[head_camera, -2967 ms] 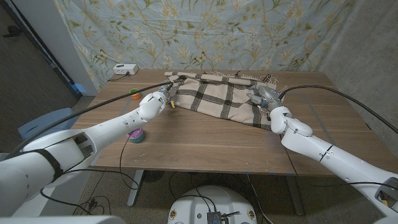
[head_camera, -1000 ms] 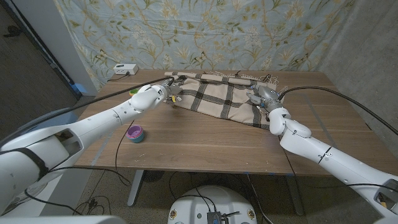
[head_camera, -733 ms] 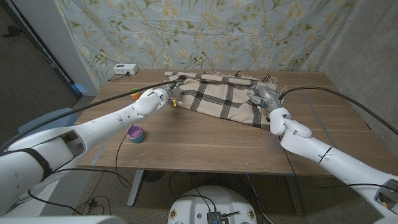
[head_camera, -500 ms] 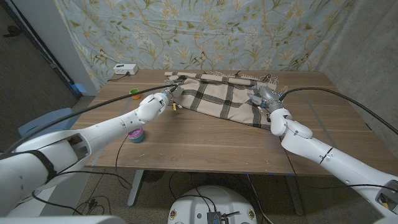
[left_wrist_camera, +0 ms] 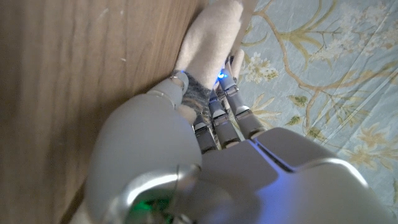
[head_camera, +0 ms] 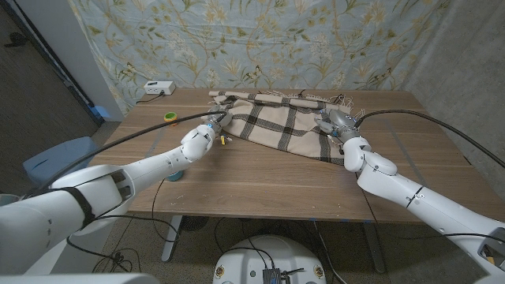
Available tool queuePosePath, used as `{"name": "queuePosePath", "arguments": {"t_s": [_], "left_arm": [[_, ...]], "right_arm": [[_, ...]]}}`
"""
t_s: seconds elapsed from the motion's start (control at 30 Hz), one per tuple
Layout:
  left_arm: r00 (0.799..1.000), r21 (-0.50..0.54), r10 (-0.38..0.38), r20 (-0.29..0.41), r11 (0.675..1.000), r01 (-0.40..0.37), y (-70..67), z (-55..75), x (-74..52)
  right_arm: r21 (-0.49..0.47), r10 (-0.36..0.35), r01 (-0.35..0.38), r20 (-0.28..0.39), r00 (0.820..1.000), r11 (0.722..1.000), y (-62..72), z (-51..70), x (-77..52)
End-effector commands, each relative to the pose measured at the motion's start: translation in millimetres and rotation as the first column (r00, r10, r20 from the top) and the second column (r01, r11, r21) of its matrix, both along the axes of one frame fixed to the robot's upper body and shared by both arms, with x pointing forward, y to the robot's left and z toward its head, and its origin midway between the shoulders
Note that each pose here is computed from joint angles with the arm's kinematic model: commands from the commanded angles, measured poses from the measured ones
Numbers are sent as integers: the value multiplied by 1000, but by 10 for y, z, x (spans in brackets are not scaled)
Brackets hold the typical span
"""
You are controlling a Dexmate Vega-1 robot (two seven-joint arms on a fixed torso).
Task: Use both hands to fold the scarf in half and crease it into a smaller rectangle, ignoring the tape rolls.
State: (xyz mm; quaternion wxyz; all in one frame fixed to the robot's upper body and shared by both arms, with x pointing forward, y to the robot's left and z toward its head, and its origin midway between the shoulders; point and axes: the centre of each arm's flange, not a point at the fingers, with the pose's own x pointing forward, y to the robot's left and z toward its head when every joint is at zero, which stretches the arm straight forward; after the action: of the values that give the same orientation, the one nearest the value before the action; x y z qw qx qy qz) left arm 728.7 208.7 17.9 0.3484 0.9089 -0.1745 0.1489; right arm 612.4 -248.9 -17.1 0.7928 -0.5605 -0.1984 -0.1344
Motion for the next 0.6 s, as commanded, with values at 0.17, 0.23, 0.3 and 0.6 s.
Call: {"name": "queuePosePath", "arguments": {"t_s": [0.17, 0.23, 0.3, 0.6], "left_arm": [[985, -96, -23, -170, 995, 7, -47, -45, 205], [993, -77, -34, -115, 997, 25, -43, -23, 171], [997, -53, -56, -57, 997, 53, -37, -2, 128], [981, 43, -162, 106, 986, 159, -18, 164, -31]], "right_arm": [[-15, -8, 8, -13, 1000, 1000, 6, 41, 11], [-14, -11, 11, -36, 999, 1000, 13, 33, 50], [-18, -6, 5, -68, 998, 1000, 15, 17, 105], [-60, 61, -74, -192, 980, 996, 198, -106, 347]]}}
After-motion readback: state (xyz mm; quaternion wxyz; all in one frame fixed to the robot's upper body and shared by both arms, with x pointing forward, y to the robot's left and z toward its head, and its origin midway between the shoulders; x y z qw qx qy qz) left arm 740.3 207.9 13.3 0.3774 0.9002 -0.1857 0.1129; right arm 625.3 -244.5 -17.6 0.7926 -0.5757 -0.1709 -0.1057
